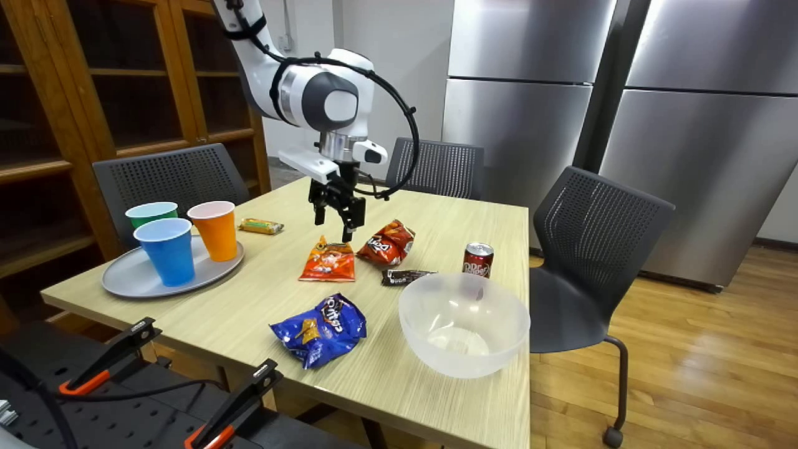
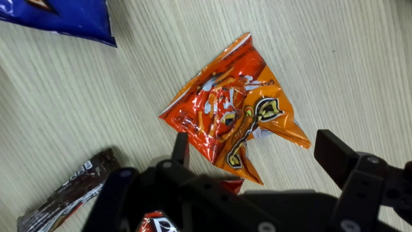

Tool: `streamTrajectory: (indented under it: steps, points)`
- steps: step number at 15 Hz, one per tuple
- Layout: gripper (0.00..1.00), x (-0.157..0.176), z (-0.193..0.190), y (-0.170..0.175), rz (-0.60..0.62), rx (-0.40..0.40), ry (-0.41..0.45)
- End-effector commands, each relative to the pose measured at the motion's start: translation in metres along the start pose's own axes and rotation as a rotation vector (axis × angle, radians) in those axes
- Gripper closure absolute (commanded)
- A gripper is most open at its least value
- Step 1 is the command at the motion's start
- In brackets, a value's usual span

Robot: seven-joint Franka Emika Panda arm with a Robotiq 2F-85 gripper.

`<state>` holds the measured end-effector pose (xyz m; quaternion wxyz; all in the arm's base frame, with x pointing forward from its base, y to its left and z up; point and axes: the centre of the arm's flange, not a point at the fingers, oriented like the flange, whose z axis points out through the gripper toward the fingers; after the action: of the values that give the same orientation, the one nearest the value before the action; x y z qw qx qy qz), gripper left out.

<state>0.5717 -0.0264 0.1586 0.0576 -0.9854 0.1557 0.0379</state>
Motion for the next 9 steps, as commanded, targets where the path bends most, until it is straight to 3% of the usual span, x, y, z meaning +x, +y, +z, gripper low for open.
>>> streamTrajectory:
  steps: [1,9]
  points:
    - [0.00,0.013,0.013,-0.002,0.076,0.013,0.005]
    - [0.00,0.020,0.029,0.004,0.160,0.017,-0.010]
